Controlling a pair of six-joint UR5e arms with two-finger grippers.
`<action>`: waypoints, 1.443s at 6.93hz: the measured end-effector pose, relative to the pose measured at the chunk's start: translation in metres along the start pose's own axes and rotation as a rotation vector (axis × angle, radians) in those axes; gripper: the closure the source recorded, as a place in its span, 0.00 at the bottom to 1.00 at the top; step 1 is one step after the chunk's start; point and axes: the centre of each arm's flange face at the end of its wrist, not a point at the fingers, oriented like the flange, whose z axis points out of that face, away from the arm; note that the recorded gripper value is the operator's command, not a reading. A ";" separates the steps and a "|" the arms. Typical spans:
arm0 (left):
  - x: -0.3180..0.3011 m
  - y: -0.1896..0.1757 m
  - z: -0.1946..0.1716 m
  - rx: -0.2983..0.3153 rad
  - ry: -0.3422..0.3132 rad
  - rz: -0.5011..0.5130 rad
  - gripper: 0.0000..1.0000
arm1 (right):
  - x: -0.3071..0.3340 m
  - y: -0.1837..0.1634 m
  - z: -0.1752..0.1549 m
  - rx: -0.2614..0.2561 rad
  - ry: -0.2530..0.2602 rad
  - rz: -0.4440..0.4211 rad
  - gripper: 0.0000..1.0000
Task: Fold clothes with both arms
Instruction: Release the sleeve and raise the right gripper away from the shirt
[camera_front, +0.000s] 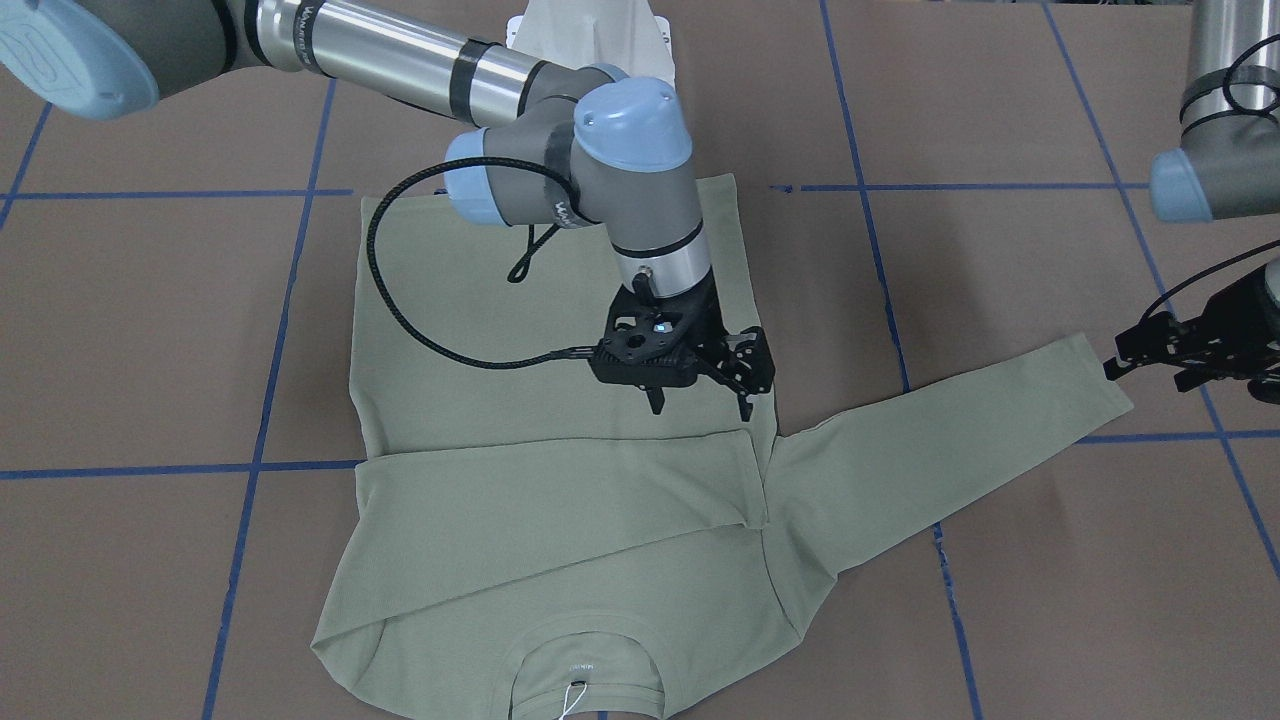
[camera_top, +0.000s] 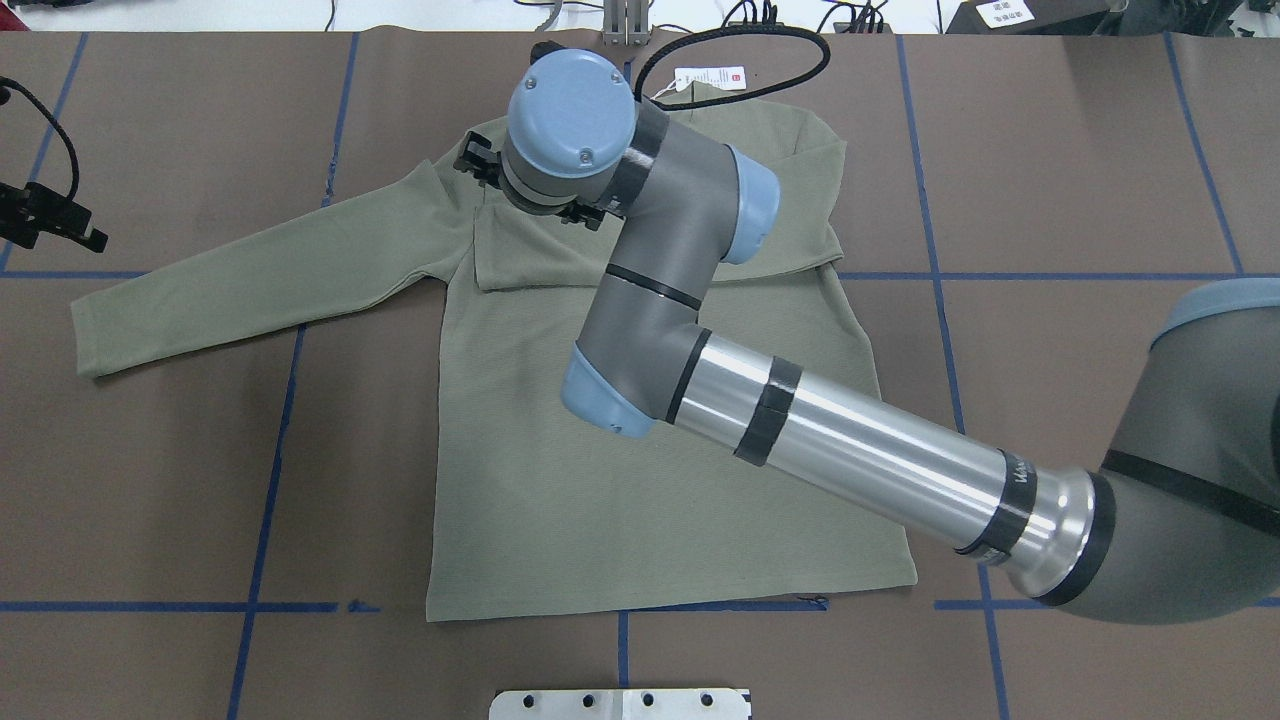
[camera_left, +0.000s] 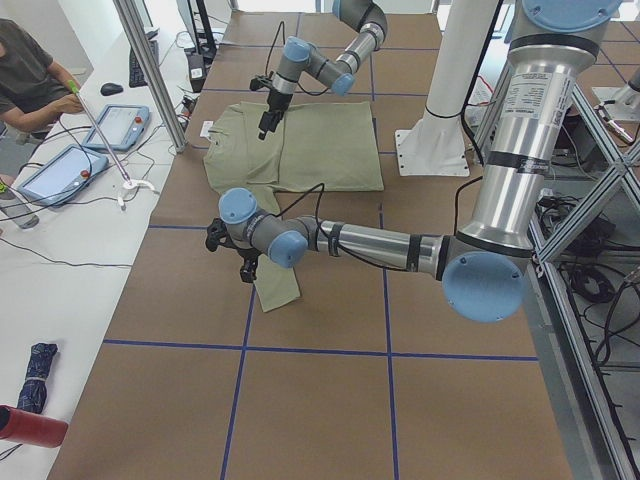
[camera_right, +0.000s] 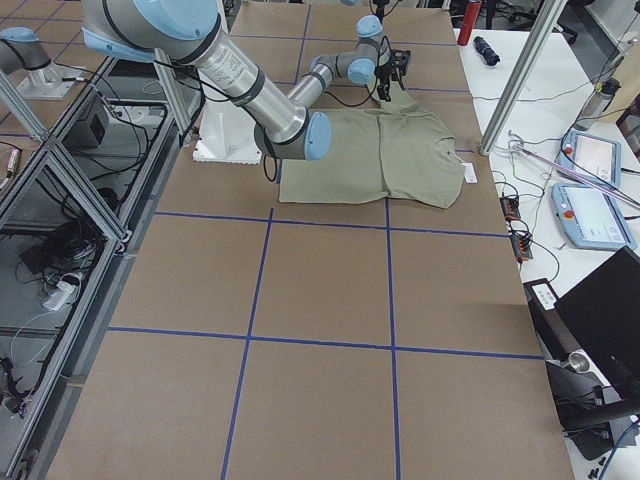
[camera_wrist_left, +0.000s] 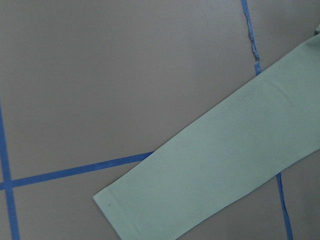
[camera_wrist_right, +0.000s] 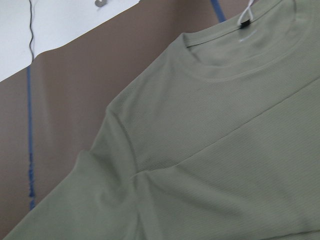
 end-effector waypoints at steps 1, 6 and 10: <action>-0.021 0.003 0.023 -0.002 -0.009 -0.009 0.18 | 0.052 -0.046 0.003 -0.026 0.041 0.033 0.01; -0.068 0.016 0.059 -0.047 -0.034 -0.067 0.30 | 0.214 -0.159 -0.007 -0.082 0.126 -0.013 0.01; -0.066 0.017 0.072 -0.069 -0.036 -0.065 0.34 | 0.237 -0.159 -0.004 -0.085 0.118 -0.019 0.01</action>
